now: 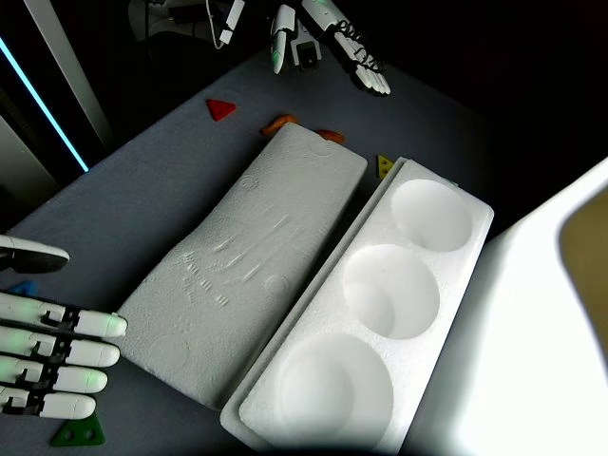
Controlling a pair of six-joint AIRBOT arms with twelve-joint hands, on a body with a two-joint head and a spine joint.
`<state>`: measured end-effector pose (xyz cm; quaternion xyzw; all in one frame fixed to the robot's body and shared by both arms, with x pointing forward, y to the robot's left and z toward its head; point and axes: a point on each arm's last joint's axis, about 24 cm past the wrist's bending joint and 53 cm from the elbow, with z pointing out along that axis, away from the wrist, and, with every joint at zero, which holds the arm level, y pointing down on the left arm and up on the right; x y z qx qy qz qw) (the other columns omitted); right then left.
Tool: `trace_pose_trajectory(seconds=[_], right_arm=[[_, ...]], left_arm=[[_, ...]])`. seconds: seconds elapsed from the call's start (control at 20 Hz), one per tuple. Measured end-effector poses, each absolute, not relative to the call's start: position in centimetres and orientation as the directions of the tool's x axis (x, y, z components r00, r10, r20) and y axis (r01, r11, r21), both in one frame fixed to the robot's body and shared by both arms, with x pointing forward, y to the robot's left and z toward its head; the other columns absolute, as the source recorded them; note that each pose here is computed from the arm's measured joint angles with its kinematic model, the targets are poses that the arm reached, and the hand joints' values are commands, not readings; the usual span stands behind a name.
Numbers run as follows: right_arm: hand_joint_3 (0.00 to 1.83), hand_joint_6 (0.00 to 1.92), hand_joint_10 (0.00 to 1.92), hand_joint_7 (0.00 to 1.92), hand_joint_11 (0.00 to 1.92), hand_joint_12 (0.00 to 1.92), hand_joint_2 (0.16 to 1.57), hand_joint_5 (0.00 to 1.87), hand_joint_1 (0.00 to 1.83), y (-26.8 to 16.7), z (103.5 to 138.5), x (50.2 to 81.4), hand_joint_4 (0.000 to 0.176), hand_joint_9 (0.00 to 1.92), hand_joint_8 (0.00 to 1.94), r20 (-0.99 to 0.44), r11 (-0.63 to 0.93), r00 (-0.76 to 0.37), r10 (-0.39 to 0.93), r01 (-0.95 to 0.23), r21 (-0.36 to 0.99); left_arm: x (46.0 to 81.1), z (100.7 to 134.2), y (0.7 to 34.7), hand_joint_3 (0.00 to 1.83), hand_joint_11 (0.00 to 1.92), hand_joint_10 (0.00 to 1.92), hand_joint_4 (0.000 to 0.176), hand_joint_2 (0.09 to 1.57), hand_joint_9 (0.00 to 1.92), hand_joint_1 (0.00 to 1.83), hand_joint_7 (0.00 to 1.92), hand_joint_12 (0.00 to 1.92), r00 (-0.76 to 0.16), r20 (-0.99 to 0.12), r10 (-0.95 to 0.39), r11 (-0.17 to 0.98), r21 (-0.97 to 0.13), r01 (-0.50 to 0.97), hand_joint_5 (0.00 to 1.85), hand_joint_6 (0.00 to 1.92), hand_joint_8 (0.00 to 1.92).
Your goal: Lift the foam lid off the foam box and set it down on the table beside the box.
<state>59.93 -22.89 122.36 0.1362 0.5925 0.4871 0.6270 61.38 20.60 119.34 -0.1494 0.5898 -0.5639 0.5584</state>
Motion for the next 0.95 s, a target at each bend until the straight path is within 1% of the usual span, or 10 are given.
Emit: trace_pose_trajectory(seconds=[0.05,0.1,0.15,0.2,0.35,0.4,0.5,0.55,0.75,0.95], right_arm=[[0.01,0.00,0.00,0.00,0.00,0.00,1.31,0.00,0.21,-22.7,122.8,60.1,0.047,0.00,0.00,-0.620,0.495,-0.171,0.766,-0.459,0.738],[0.01,0.00,0.00,0.00,0.00,0.00,1.31,0.00,0.21,-22.6,123.2,60.3,0.047,0.00,0.00,-0.629,0.501,-0.162,0.760,-0.471,0.726],[0.01,0.00,0.00,0.00,0.00,0.00,1.31,0.00,0.26,-22.3,124.2,60.5,0.036,0.00,0.00,-0.640,0.502,-0.149,0.754,-0.497,0.708],[0.01,0.00,0.00,0.00,0.00,0.00,1.31,0.00,0.29,-21.9,125.1,60.6,0.000,0.00,0.00,-0.650,0.504,-0.136,0.748,-0.521,0.689],[0.00,0.00,0.00,0.00,0.00,0.00,1.27,0.00,0.24,-20.1,126.4,60.9,0.000,0.00,0.00,-0.683,0.506,-0.137,0.717,-0.571,0.647],[0.02,0.00,0.00,0.00,0.00,0.00,1.34,0.00,0.29,-19.2,126.8,60.9,0.000,0.00,0.00,-0.695,0.500,-0.143,0.705,-0.595,0.629],[0.02,0.00,0.00,0.00,0.00,0.00,1.36,0.00,0.24,-18.3,126.7,61.1,0.000,0.00,0.00,-0.703,0.497,-0.160,0.693,-0.601,0.626],[0.02,0.00,0.00,0.00,0.00,0.00,1.36,0.00,0.31,-18.0,126.5,61.3,0.000,0.00,0.00,-0.711,0.500,-0.166,0.683,-0.603,0.621],[0.02,0.00,0.00,0.00,0.00,0.00,1.38,0.00,0.48,-17.6,126.9,61.3,0.000,0.00,0.00,-0.714,0.496,-0.166,0.680,-0.613,0.615],[0.00,0.00,0.00,0.00,0.00,0.00,1.36,0.00,0.46,-17.4,126.9,61.1,0.000,0.00,0.00,-0.724,0.499,-0.166,0.670,-0.622,0.604]], left_arm=[[61.7,119.9,20.3,0.01,0.00,0.00,0.055,1.23,0.00,0.23,0.00,0.00,-0.329,-0.503,-0.799,0.322,-0.821,0.472,0.00,0.00,0.00],[61.9,120.4,20.1,0.01,0.00,0.00,0.055,1.23,0.00,0.23,0.00,0.00,-0.328,-0.510,-0.795,0.322,-0.814,0.483,0.00,0.00,0.00],[62.1,121.1,19.6,0.01,0.00,0.00,0.061,1.24,0.00,0.23,0.00,0.00,-0.328,-0.521,-0.788,0.319,-0.801,0.506,0.00,0.00,0.00],[62.3,121.7,19.0,0.00,0.00,0.00,0.055,1.24,0.00,0.25,0.00,0.00,-0.333,-0.540,-0.773,0.321,-0.786,0.529,0.00,0.00,0.00],[62.6,122.8,17.5,0.00,0.00,0.00,0.064,1.22,0.00,0.22,0.00,0.00,-0.348,-0.582,-0.735,0.327,-0.754,0.569,0.00,0.00,0.00],[62.7,123.5,17.0,0.00,0.00,0.00,0.061,1.19,0.00,0.23,0.00,0.00,-0.347,-0.596,-0.724,0.323,-0.738,0.593,0.00,0.00,0.00],[62.8,124.0,16.3,0.00,0.00,0.00,0.051,1.18,0.00,0.25,0.00,0.00,-0.352,-0.615,-0.706,0.324,-0.721,0.612,0.00,0.00,0.00],[62.9,124.1,16.0,0.00,0.00,0.00,0.043,1.18,0.00,0.25,0.00,0.00,-0.353,-0.624,-0.697,0.325,-0.714,0.620,0.00,0.00,0.00],[62.7,124.2,15.3,0.00,0.00,0.00,0.034,1.16,0.00,0.24,0.00,0.00,-0.368,-0.633,-0.681,0.318,-0.708,0.630,0.00,0.00,0.00],[63.1,125.2,15.0,0.00,0.00,0.00,0.054,1.16,0.00,0.18,0.00,0.00,-0.359,-0.637,-0.682,0.313,-0.698,0.644,0.00,0.00,0.00]])
